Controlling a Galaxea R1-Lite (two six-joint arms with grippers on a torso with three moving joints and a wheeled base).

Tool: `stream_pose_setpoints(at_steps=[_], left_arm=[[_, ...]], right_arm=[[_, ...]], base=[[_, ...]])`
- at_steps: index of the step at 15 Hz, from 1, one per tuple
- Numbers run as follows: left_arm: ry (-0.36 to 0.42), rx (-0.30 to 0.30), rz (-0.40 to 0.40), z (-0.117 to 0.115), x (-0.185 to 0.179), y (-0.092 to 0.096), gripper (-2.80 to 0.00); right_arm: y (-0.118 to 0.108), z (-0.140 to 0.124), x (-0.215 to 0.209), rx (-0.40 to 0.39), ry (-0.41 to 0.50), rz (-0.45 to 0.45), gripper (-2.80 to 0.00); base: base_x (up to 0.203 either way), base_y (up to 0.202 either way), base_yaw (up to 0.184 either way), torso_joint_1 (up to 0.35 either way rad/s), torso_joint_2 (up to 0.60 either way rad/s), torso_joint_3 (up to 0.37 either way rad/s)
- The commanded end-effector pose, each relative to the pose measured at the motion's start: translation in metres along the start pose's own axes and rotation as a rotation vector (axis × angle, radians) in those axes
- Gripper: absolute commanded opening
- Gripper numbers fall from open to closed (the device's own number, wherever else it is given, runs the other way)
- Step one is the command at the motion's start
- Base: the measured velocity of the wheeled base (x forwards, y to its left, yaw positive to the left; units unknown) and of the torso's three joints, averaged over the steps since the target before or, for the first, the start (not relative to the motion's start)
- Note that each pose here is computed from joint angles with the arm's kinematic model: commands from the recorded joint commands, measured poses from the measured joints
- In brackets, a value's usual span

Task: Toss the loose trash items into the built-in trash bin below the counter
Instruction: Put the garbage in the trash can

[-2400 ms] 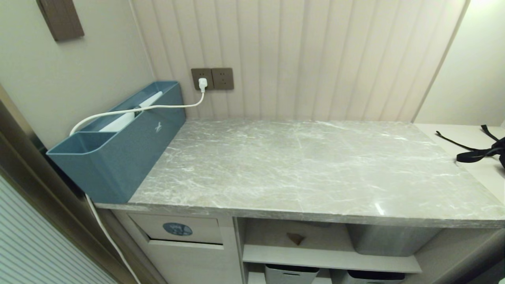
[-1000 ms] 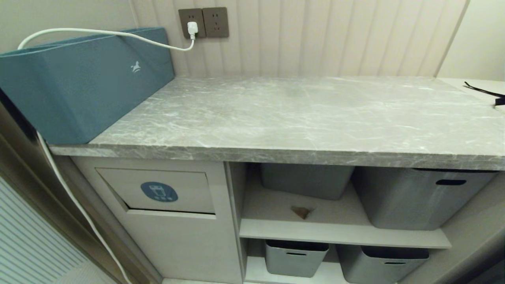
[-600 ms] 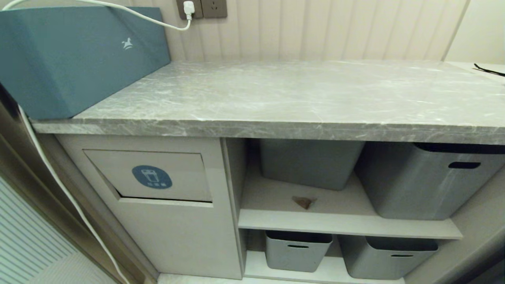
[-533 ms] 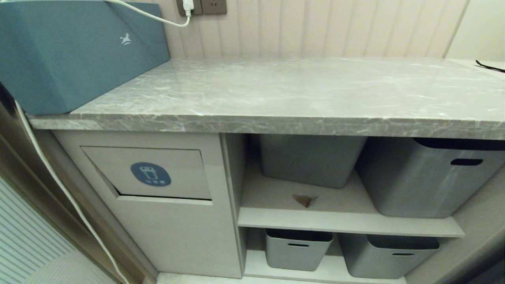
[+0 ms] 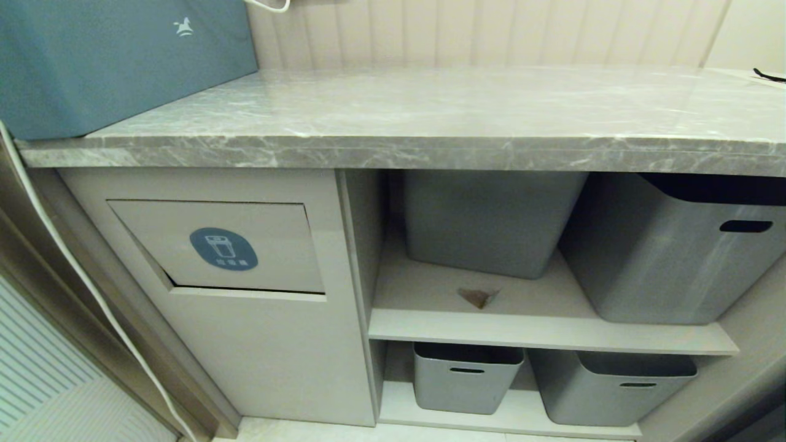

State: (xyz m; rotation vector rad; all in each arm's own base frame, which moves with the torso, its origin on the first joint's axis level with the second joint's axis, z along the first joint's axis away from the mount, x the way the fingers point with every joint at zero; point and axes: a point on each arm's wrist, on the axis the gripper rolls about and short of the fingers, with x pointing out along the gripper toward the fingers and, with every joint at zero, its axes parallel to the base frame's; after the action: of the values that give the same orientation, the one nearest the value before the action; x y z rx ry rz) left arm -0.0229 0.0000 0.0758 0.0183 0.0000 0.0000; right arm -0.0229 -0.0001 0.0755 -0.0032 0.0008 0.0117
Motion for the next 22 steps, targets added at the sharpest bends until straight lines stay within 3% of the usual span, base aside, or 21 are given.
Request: stream_pose_setpoints(at_steps=[1, 3, 6, 9, 11, 13, 16, 22], left_arm=[[0.001, 0.006, -0.001, 0.000, 0.000, 0.000, -2.80], [-0.003, 0.023, -0.010, 0.001, 0.000, 0.000, -2.80], [-0.023, 0.041, -0.020, 0.036, 0.000, 0.000, -2.80], [0.136, 0.033, -0.038, 0.080, 0.037, 0.001, -2.80], [0.257, 0.005, -0.043, 0.092, 0.080, 0.001, -2.80], [0.315, -0.021, -0.041, 0.094, 0.131, 0.000, -2.80], [0.280, -0.044, -0.036, 0.082, 0.207, 0.000, -2.80], [0.194, -0.120, -0.031, 0.040, 0.277, 0.000, -2.80]], right_arm=[[0.000, 0.000, 0.000, 0.000, -0.001, 0.001, -2.80], [0.000, 0.000, 0.000, 0.000, -0.001, 0.001, -2.80], [0.000, 0.000, 0.000, 0.000, -0.001, 0.002, -2.80], [0.000, 0.000, 0.000, 0.000, -0.001, 0.002, -2.80], [0.000, 0.000, 0.000, 0.000, -0.001, 0.001, -2.80], [0.000, 0.000, 0.000, 0.000, -0.002, 0.001, -2.80], [0.000, 0.000, 0.000, 0.000, -0.001, 0.001, -2.80], [0.000, 0.000, 0.000, 0.000, -0.001, 0.001, -2.80]], base=[[0.000, 0.000, 0.000, 0.002, 0.03, 0.023], [0.000, 0.000, 0.000, 0.000, 0.00, 0.000], [0.000, 0.000, 0.000, 0.000, 0.00, 0.000], [0.000, 0.000, 0.000, 0.000, 0.00, 0.000], [0.000, 0.000, 0.000, 0.000, 0.00, 0.000], [0.000, 0.000, 0.000, 0.000, 0.00, 0.000], [0.000, 0.000, 0.000, 0.000, 0.00, 0.000], [0.000, 0.000, 0.000, 0.000, 0.00, 0.000]])
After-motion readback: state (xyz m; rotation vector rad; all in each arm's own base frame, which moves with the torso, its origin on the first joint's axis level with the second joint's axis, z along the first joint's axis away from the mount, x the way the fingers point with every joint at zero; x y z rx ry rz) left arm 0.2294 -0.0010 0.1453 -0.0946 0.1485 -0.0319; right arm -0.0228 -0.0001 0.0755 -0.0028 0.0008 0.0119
